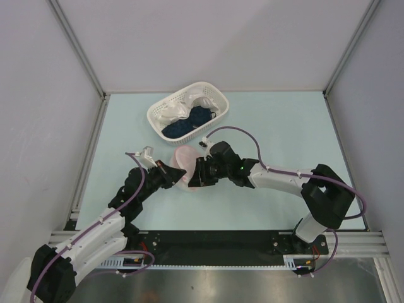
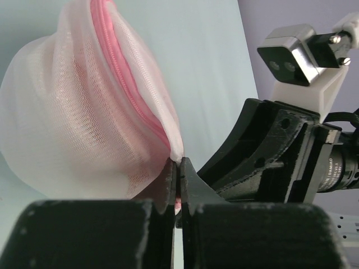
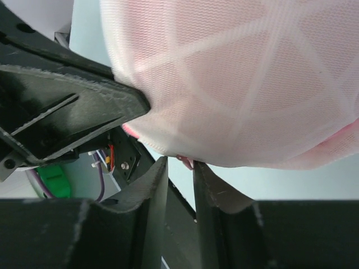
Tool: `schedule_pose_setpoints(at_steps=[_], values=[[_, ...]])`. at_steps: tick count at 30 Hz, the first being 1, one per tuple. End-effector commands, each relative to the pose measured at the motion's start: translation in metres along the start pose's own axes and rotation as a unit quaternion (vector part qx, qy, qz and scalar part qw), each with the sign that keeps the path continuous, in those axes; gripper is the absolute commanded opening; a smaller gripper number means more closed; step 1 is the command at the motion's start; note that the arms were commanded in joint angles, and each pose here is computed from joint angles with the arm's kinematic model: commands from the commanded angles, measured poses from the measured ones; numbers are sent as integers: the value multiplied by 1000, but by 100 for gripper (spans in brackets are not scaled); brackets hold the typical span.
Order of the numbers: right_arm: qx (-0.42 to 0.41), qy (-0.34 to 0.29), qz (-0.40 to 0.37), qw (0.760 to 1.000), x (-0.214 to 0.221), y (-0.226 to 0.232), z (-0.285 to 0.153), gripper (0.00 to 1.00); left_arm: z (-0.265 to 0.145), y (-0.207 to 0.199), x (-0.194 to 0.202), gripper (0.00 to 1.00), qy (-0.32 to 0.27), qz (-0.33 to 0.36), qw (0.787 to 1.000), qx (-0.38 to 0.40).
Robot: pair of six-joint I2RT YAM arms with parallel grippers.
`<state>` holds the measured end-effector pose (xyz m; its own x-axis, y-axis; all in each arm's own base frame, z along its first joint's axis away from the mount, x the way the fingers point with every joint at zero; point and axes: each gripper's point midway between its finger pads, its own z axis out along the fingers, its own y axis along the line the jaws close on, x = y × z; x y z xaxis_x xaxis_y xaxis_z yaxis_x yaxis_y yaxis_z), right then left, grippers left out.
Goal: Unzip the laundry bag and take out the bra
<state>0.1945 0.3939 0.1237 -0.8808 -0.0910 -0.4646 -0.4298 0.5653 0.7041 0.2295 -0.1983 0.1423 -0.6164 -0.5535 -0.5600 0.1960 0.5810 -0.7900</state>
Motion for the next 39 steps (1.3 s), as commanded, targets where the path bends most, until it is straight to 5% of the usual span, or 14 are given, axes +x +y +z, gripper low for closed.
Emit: schedule_pose_setpoints(at_steps=[1,7,39], values=[[-8,-23,-13,1000,-16,10,7,27,-1,-23,-14,0,-18,0,999,27],[8,-26,-17,999,-18,5,7,0,-2,-22,-15,0,-19,3,999,26],[93,-36,14,995,3,-53,-43,0,-6,-4,-44,0,-61,41,997,-29]])
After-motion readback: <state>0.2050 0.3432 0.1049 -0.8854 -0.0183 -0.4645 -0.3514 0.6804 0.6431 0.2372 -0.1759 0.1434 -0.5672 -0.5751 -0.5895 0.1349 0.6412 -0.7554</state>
